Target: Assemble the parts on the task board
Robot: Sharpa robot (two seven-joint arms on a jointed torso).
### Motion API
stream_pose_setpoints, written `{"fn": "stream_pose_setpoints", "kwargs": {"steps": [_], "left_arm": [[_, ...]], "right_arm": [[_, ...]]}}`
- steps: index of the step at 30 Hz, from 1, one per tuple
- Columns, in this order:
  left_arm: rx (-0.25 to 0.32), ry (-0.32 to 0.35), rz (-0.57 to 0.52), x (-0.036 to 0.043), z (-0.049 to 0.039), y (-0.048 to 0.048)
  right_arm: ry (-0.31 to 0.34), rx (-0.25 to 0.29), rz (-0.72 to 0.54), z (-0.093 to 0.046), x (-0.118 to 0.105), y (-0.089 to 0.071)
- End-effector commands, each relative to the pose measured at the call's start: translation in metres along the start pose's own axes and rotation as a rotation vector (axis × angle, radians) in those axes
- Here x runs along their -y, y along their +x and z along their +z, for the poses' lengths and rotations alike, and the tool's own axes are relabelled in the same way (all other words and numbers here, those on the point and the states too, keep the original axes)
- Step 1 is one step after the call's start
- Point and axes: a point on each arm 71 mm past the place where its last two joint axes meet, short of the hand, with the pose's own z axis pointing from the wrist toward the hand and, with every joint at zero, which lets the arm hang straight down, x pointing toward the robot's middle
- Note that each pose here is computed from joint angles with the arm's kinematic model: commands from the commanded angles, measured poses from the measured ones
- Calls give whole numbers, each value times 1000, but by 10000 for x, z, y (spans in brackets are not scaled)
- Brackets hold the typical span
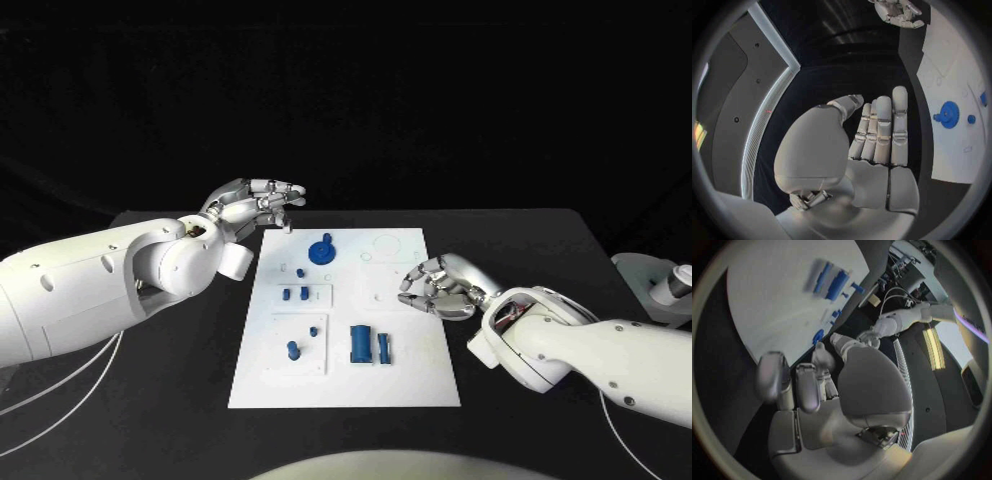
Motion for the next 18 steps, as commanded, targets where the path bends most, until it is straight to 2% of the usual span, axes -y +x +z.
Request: {"fn": "stream_pose_setpoints", "kwargs": {"steps": [1, 8, 13, 18], "left_arm": [[99, 77, -19, 22, 45, -75], [187, 113, -24, -56, 201, -161], [226, 127, -27, -109, 292, -185], [262, 128, -34, -211, 368, -194]], "right_arm": [[-70, 73, 314, 162, 64, -218], [-50, 196, 491, 534, 304, -559], [-54, 232, 545, 706, 380, -648], [-61, 251, 570, 842, 419, -688]]}}
